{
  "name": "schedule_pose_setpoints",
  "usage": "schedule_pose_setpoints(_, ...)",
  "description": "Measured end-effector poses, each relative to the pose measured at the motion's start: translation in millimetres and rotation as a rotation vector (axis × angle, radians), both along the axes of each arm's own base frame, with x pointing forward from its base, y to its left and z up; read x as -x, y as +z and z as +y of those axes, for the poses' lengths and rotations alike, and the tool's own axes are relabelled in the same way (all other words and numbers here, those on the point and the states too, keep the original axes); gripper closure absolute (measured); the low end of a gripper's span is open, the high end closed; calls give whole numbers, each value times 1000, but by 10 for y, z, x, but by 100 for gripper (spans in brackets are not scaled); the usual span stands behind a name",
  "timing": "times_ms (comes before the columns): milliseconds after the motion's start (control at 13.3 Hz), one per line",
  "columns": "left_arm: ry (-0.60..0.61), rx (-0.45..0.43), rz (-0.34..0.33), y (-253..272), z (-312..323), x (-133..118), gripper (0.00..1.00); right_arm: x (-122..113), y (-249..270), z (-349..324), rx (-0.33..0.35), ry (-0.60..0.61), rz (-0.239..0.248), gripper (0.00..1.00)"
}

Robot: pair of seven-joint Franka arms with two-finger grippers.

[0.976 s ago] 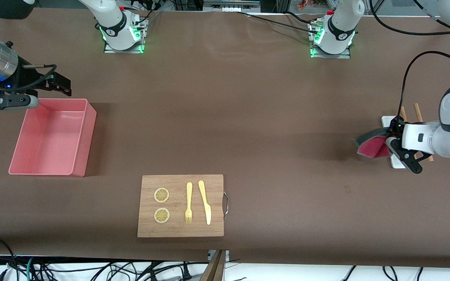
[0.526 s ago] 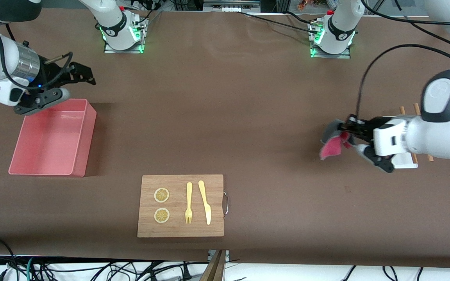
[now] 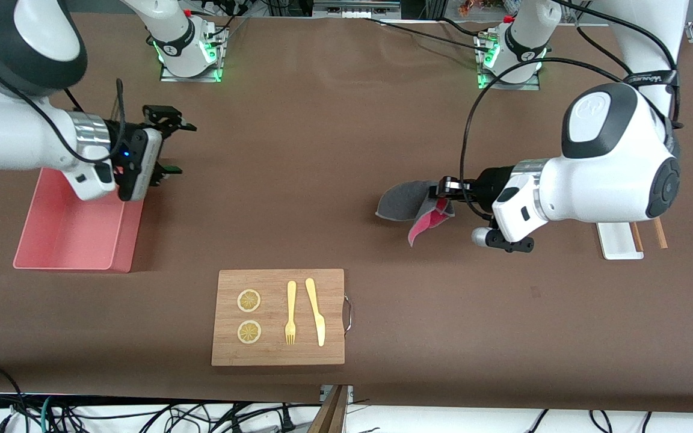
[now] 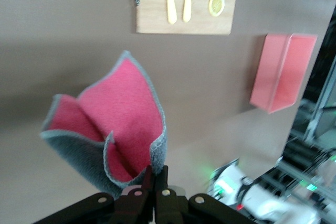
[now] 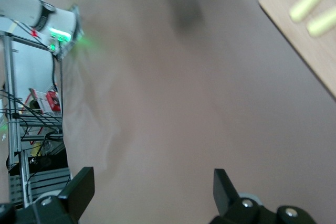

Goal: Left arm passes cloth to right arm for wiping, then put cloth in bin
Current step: 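Lift the cloth with the left gripper while the right gripper reaches toward it, then grasp the cloth with the right gripper and open the left gripper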

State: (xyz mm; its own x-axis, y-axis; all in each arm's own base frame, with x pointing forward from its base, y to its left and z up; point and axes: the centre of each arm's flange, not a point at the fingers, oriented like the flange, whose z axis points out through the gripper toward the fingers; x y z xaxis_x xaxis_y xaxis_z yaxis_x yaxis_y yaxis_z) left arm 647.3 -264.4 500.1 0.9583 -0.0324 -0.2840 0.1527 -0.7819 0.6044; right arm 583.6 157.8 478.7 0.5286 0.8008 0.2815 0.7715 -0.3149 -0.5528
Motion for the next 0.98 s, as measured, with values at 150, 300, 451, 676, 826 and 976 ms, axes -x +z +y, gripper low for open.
schedule_pose_setpoints(150,128,15,26,106,-343,34,98,-71,-229,265,-146,81,-100,0)
schedule_pose_setpoints(300,241,33,46,210,-730,117,98,-101,-418,623,-237,132,-196,0)
schedule_pose_setpoints(451,347,47,71,288,-1080,221,98,-101,-496,966,-276,147,-261,0)
schedule_pose_setpoints(676,481,83,107,394,-1567,418,98,-62,-496,1335,-292,147,-332,0)
schedule_pose_setpoints(826,559,117,129,444,-1882,579,98,-13,-496,1552,-293,151,-368,0)
schedule_pose_setpoints(976,621,142,152,472,-2029,655,98,28,-516,1722,-290,149,-391,0)
